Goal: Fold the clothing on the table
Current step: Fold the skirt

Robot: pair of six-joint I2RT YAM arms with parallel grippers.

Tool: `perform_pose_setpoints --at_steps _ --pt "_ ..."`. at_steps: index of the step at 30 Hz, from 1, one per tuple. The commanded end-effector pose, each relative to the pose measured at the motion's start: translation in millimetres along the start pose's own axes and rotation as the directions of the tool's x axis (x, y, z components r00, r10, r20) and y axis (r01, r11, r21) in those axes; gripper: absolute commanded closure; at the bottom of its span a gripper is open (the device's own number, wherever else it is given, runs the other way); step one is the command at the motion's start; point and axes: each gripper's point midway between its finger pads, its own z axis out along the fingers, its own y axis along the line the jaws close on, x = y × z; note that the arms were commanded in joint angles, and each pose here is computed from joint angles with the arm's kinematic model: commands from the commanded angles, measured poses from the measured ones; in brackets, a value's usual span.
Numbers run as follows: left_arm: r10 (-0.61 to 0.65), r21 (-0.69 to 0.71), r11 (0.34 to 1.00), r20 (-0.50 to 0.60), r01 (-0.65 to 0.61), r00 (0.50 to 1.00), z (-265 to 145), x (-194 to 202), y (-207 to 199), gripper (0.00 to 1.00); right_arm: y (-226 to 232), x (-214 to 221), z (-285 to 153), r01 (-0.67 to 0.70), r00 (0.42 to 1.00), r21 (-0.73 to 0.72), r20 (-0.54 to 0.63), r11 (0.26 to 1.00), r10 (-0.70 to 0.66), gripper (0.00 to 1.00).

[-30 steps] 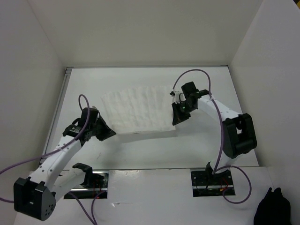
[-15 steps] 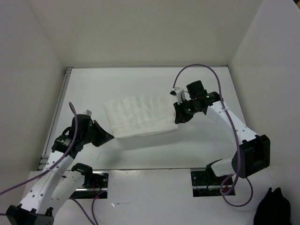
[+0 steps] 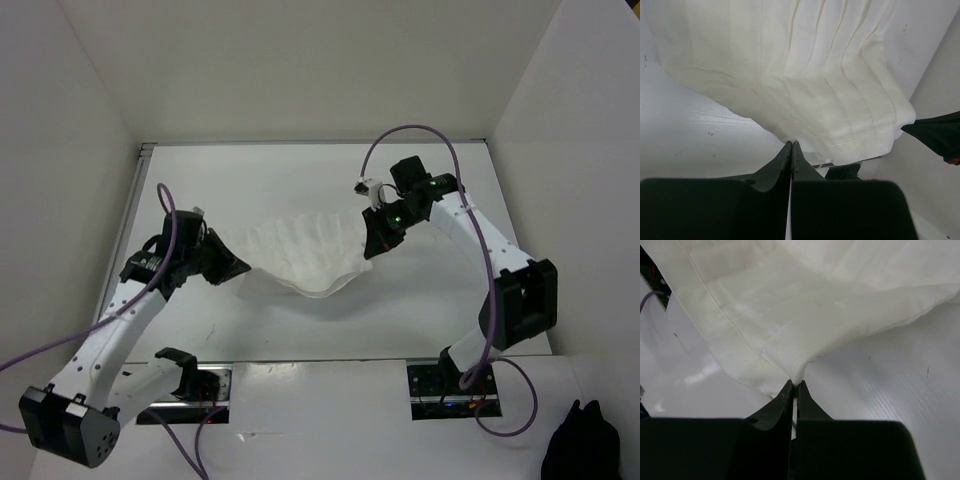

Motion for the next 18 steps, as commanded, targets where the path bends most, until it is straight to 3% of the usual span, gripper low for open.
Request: perform_pose_setpoints --at_steps 1,11,18 --pt "0.035 0.030 0.999 0.053 -0.037 0.998 14.0 -31.6 -24.7 1.00 3.6 -17.4 5.8 -0.115 0.993 -0.117 -0.012 0.986 0.115 1.00" --pt "-0.019 -0.004 1.000 0.096 0.019 0.995 25.5 -69.9 -23.0 1.00 -21.6 -42.2 9.4 -0.179 0.981 -0.206 0.032 0.962 0.190 1.00" --pt "-0.034 0.009 0.999 0.176 0.033 0.984 19.6 -113.4 -28.6 1.00 -68.5 -69.8 -9.7 -0.265 0.941 -0.196 0.162 0.944 0.298 1.00"
